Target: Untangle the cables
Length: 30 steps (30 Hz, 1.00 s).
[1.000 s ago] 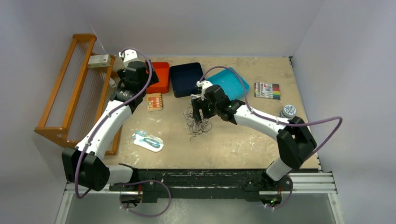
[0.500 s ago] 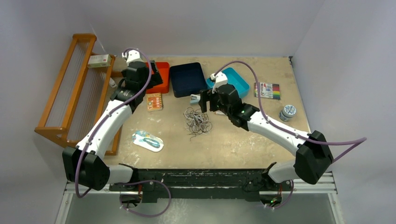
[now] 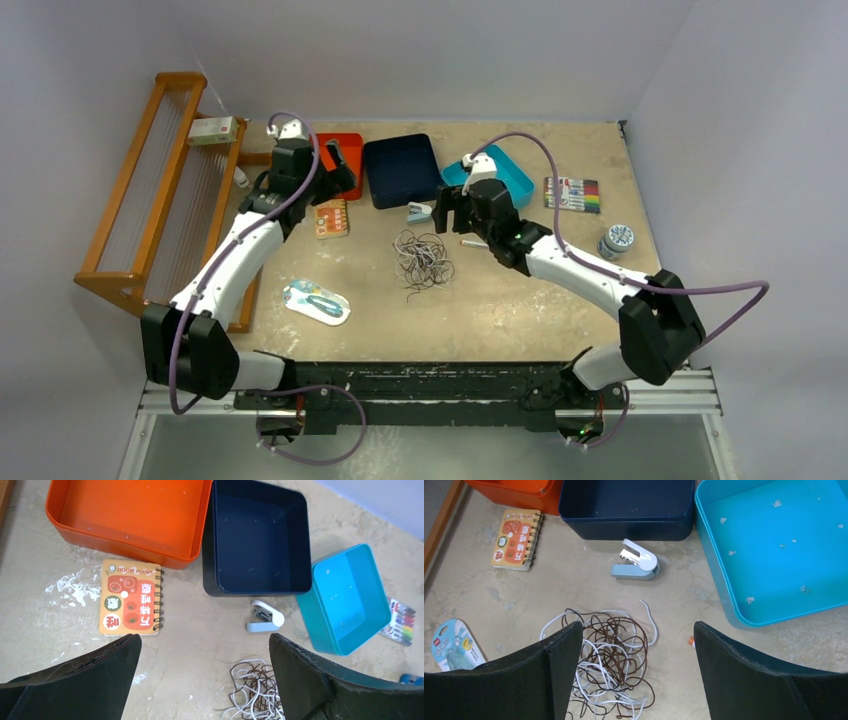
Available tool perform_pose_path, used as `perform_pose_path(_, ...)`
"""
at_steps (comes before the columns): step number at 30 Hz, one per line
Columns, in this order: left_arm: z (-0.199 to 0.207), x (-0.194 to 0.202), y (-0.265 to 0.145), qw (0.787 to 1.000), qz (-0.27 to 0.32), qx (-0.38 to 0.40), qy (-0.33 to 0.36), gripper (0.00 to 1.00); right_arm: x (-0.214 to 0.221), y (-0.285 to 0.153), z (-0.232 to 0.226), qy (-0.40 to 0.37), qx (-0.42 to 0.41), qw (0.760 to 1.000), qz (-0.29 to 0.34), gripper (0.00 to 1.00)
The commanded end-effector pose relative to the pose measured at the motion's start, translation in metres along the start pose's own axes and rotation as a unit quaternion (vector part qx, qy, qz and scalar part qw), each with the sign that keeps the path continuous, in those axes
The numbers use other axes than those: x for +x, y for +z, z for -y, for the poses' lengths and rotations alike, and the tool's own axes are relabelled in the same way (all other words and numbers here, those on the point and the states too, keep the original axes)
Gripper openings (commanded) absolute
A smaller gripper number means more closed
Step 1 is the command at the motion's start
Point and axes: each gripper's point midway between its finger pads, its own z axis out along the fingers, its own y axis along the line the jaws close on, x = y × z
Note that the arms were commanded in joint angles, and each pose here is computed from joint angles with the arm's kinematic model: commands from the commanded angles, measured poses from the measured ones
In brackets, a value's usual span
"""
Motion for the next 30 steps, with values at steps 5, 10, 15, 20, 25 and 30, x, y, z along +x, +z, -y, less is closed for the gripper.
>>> perform_pose_path(5,0.015,-0.036,-0.017,0.995,0.052,0.077,-0.035,1.00,-0.026,-0.009,-0.005,0.009,-0.020,0.998,0.062,0.83)
perform_pose_path(10,0.024,-0.012,-0.014,0.994,0.016,0.106,-0.035,0.98,-0.027,-0.010,-0.002,0.009,-0.013,0.998,0.066,0.80)
perform_pose_path(15,0.038,0.016,-0.015,0.992,-0.004,0.120,-0.024,0.97,-0.022,-0.013,0.002,0.032,-0.006,0.997,0.066,0.79)
perform_pose_path(20,0.052,0.057,-0.016,0.990,-0.037,0.138,-0.006,0.89,-0.025,-0.019,0.003,0.044,-0.008,0.996,0.082,0.75)
perform_pose_path(25,0.073,0.098,-0.020,0.982,-0.068,0.177,-0.007,0.79,-0.024,-0.017,0.006,0.033,-0.003,0.996,0.080,0.72)
perform_pose_path(30,0.080,0.123,-0.015,0.977,-0.087,0.192,0.003,0.67,-0.021,-0.012,0.003,0.027,-0.008,0.997,0.075,0.68)
